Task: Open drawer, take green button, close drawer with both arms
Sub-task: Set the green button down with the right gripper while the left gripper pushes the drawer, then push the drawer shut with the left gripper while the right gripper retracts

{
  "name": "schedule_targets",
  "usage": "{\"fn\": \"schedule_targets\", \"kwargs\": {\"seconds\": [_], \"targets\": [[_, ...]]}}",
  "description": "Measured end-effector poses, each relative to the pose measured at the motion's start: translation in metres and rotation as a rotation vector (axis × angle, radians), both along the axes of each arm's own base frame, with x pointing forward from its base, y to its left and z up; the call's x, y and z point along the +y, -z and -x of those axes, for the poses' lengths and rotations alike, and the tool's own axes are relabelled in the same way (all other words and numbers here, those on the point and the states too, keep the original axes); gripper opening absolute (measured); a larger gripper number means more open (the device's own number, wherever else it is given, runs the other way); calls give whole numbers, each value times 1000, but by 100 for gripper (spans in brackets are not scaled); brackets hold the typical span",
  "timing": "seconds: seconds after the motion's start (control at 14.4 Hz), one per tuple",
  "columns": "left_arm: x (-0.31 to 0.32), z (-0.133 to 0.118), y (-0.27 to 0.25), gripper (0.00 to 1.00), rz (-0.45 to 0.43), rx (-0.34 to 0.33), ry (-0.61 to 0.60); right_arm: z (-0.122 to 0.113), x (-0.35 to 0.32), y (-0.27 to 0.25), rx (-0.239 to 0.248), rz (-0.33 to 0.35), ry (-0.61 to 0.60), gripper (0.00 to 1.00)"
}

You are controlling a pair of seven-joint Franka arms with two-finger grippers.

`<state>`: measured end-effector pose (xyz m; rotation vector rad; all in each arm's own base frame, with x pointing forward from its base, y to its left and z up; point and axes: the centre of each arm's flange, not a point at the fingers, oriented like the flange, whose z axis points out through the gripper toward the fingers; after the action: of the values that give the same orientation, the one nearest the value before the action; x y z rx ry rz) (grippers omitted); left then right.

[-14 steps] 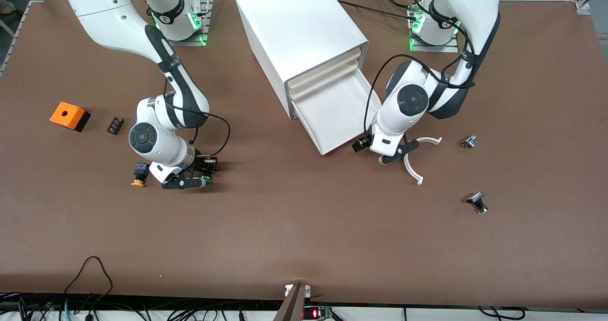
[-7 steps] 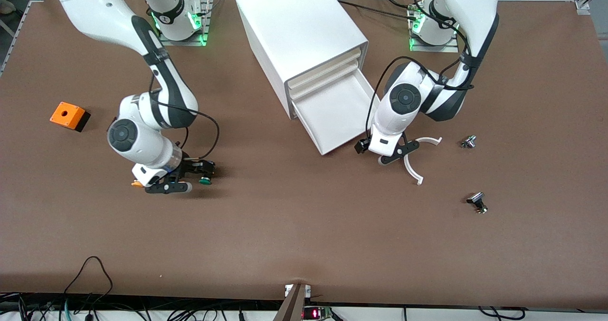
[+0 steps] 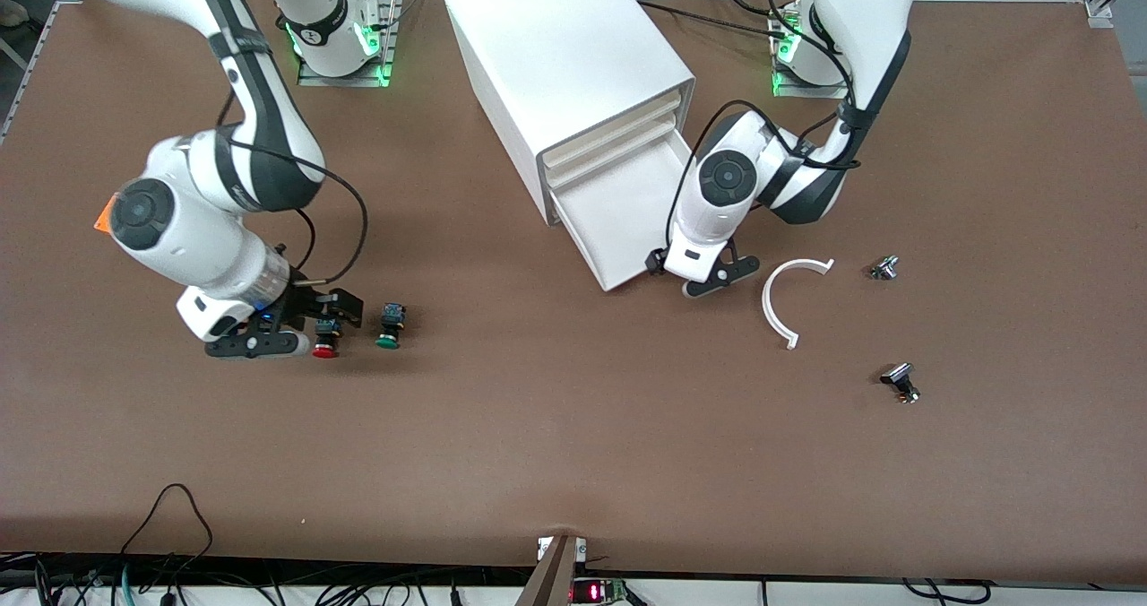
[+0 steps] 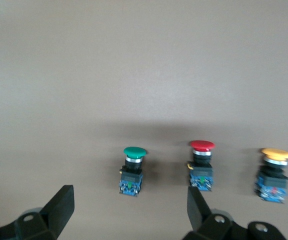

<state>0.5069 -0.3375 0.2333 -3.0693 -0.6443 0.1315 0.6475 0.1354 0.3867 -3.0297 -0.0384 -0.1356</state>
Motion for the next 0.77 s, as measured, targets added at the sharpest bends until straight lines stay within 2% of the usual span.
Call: {"fn": "schedule_targets", "kwargs": {"seconds": [0.28, 0.42, 0.63, 0.77], "targets": [[-27, 25, 0, 100, -7, 51, 51, 22, -18, -77, -3, 13, 4, 100], [-36, 37, 0, 100, -19, 82, 74, 33, -32, -107, -8, 33, 12, 100], [-50, 55, 0, 100, -32, 121, 112, 56, -45, -148, 13, 33, 30, 100], [-61, 67, -1, 100, -33, 141, 135, 71, -58, -177, 4, 43, 42, 100]]}}
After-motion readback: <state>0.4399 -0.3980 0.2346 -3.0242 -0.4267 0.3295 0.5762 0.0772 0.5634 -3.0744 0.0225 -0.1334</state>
